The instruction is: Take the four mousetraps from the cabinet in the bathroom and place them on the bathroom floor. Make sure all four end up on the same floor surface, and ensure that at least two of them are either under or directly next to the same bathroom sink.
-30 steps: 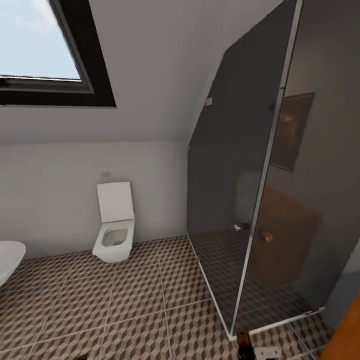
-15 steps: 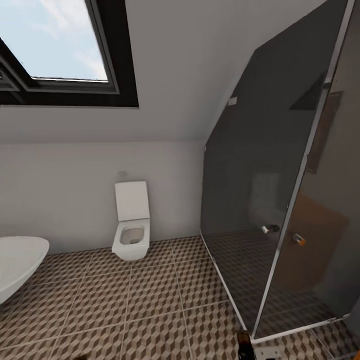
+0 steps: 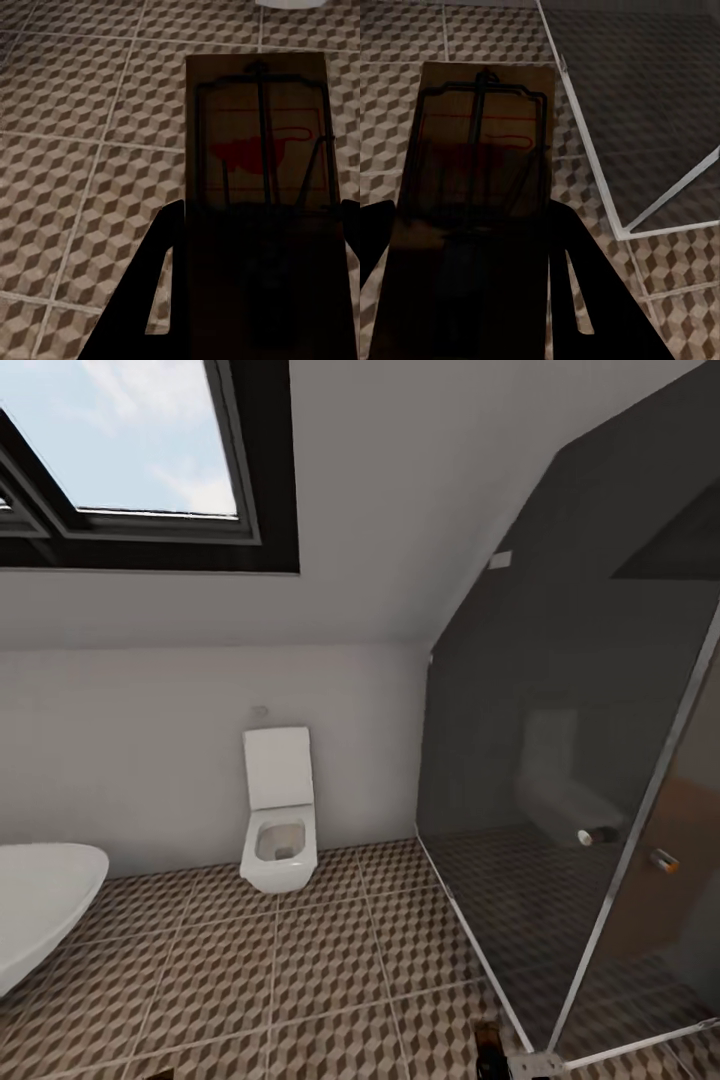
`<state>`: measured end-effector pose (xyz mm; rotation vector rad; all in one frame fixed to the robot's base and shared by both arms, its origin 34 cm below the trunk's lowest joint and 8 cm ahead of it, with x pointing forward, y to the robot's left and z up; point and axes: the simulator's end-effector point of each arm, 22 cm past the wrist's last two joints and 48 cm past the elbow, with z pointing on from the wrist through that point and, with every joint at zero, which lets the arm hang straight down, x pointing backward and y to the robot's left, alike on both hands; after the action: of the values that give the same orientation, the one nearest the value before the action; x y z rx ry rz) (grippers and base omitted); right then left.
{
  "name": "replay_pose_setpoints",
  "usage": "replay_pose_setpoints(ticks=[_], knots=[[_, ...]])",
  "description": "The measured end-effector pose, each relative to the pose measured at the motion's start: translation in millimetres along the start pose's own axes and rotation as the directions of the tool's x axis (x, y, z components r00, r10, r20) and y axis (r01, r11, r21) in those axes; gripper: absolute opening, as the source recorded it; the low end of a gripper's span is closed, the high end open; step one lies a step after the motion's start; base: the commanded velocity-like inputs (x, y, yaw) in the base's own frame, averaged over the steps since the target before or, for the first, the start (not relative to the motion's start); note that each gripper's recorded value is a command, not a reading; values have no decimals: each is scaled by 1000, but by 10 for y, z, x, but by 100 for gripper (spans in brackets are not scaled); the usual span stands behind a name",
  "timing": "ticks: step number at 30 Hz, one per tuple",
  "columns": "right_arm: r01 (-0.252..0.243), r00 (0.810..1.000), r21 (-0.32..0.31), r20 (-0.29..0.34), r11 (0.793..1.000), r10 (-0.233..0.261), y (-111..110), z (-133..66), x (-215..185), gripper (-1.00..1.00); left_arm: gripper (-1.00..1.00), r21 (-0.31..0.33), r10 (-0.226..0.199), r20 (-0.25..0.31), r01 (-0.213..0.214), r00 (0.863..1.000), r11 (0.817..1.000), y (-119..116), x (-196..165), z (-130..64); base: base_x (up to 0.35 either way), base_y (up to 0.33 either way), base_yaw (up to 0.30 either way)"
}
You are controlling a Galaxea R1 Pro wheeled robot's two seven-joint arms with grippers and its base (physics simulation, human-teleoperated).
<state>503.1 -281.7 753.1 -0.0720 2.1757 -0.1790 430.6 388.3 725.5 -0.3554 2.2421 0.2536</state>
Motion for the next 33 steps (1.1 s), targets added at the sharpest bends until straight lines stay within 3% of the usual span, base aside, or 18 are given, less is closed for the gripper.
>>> replay_pose_setpoints(ticks=[19, 33], knots=[[2, 1000, -4, -1, 1000, -2, 10, -1, 2, -100, -100, 2, -4, -2, 4, 1000, 1000, -39, 10, -6, 233, 250, 173], [2, 1000, -1, 0, 1000, -2, 7, -1, -2, -100, -100, -1, -3, -2, 3, 1000, 1000, -21, 7, -4, 318, -30, 115]])
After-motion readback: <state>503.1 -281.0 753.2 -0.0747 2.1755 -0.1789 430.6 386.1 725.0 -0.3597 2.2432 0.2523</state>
